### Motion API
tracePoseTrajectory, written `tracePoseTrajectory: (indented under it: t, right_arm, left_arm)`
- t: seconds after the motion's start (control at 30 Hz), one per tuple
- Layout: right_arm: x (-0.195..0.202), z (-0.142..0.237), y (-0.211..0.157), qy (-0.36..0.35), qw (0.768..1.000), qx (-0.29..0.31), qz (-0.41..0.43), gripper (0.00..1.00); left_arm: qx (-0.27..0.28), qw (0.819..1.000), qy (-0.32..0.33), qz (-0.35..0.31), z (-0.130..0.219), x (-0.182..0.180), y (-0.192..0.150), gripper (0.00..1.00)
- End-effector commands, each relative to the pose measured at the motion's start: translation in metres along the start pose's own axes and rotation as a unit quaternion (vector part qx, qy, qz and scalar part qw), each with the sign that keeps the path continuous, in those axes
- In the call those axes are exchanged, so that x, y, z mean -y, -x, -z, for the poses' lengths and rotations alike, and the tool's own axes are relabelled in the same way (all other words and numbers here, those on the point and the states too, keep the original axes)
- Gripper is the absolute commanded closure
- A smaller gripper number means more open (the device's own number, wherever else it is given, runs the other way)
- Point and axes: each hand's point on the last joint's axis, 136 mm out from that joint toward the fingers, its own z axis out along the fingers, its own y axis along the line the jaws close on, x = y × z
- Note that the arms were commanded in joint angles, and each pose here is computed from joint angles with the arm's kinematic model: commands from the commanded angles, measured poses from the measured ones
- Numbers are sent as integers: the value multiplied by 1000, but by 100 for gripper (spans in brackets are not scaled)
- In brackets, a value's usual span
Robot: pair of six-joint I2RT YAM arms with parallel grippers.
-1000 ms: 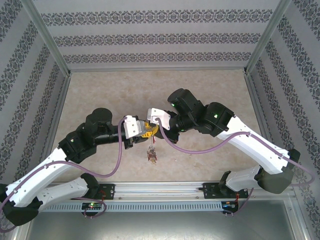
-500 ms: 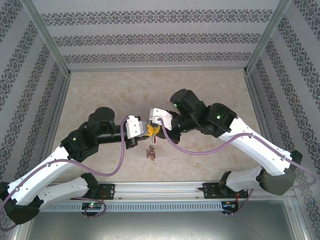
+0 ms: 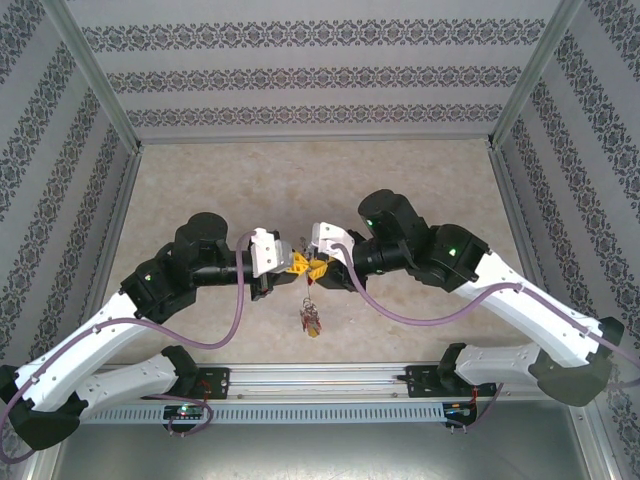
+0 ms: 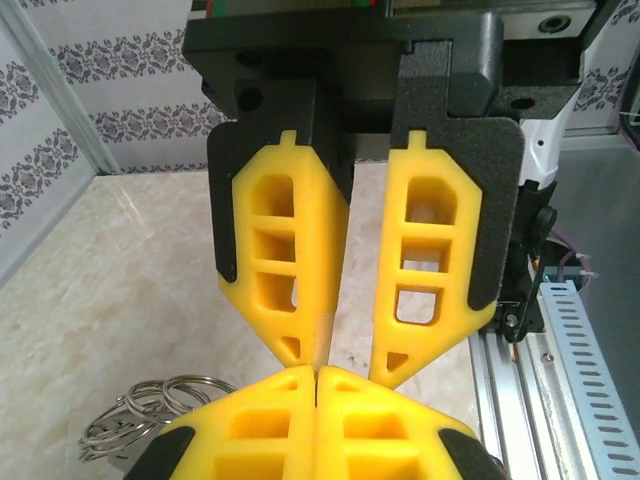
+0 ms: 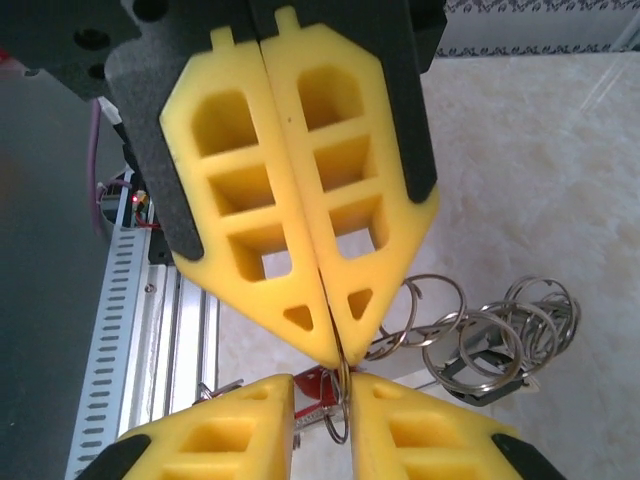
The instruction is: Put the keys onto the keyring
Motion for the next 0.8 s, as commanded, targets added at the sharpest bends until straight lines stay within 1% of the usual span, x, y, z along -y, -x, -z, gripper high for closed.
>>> tracePoseTrajectory:
  t: [0.0, 0.23, 0.5, 0.6, 0.77]
  right_arm:
    - [-3, 2, 9, 13, 999, 39, -14, 80]
    - [0, 0, 5, 19, 998, 45, -33, 87]
    - [-1, -4, 2, 29, 997, 53, -47, 89]
    - [-2, -6, 2, 35, 997, 56, -50, 87]
    - [-1, -8, 5, 42, 996, 63, -53, 82]
  left_arm:
    - [65, 998, 8, -16, 14, -4, 37, 100]
    - [79, 997, 8, -15, 17, -5, 42, 100]
    - [96, 995, 14, -14, 23, -7, 46, 100]
    - [106, 994, 16, -12, 24, -8, 48, 100]
    - [119, 993, 18, -10, 25, -10, 50, 100]
